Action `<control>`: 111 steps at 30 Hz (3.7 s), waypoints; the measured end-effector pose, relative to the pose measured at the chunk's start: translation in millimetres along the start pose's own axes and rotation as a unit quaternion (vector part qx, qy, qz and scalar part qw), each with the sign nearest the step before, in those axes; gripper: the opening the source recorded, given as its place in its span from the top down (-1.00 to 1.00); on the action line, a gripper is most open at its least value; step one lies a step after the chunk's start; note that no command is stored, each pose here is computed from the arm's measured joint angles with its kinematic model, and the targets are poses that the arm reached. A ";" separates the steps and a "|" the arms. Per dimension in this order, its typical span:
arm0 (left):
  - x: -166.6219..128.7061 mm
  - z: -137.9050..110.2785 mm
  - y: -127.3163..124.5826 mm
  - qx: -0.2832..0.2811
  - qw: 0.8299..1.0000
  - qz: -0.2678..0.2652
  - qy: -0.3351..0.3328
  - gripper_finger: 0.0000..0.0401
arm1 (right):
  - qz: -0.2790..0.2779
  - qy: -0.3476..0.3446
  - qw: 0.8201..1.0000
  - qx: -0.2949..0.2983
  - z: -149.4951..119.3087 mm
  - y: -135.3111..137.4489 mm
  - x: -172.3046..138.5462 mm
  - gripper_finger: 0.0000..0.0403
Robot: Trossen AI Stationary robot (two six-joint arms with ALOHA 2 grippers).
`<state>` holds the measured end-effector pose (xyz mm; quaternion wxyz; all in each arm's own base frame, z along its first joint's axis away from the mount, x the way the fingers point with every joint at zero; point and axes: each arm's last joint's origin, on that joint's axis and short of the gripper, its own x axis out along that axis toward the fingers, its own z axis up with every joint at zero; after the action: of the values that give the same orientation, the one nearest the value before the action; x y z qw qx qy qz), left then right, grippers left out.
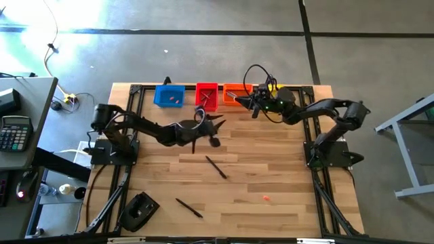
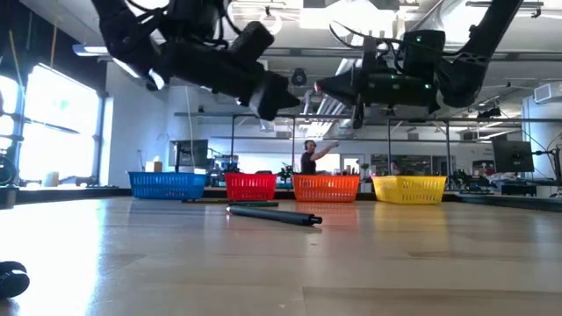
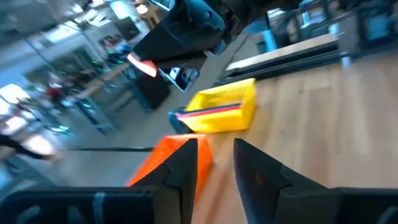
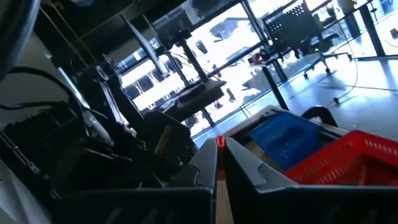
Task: Sort crayons/erasers/pens/pencils in bins
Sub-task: Put the orange eraser into the blue bin
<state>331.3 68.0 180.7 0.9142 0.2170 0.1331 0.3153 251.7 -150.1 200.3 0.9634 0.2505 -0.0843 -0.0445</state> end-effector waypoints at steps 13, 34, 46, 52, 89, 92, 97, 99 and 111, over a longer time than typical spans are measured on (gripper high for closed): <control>4.2 30.4 3.6 0.033 0.986 0.155 -0.051 0.52 | 0.015 -0.041 0.999 0.002 7.5 25.8 27.0 0.99; 10.0 33.3 20.8 -0.033 0.981 0.142 -0.125 0.52 | 0.006 -0.090 0.996 0.012 4.9 52.4 40.6 0.99; 11.6 41.8 23.2 -0.041 0.978 0.143 -0.146 0.53 | 0.011 -0.091 0.996 0.014 -0.2 61.6 42.9 0.99; 11.9 41.5 22.9 -0.036 0.979 0.142 -0.142 0.53 | 0.015 -0.092 0.995 0.015 -1.7 65.3 43.6 0.99; 26.7 7.9 15.3 -0.028 0.998 0.064 -0.006 1.00 | -0.050 -0.085 0.986 -0.132 16.8 27.2 33.0 0.06; 30.4 -1.7 17.3 -0.048 0.998 0.037 0.021 1.00 | -0.068 -0.073 0.980 -0.173 17.8 20.6 31.1 0.08; 27.9 -4.3 28.9 -0.070 0.996 0.004 0.057 1.00 | -0.113 -0.029 0.971 -0.209 17.1 2.9 25.8 0.25; 24.4 -4.8 36.3 -0.078 0.993 -0.002 0.083 1.00 | -0.132 -0.001 0.968 -0.211 14.3 -4.6 23.4 0.37; -14.3 -8.9 103.0 -0.158 0.956 0.040 0.243 1.00 | -0.169 0.113 0.954 -0.219 -4.0 -17.6 17.7 0.92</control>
<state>263.5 134.6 223.9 0.8635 -0.0084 0.2912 0.4116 269.1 -165.9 190.7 0.9762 0.0470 0.0807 -0.1956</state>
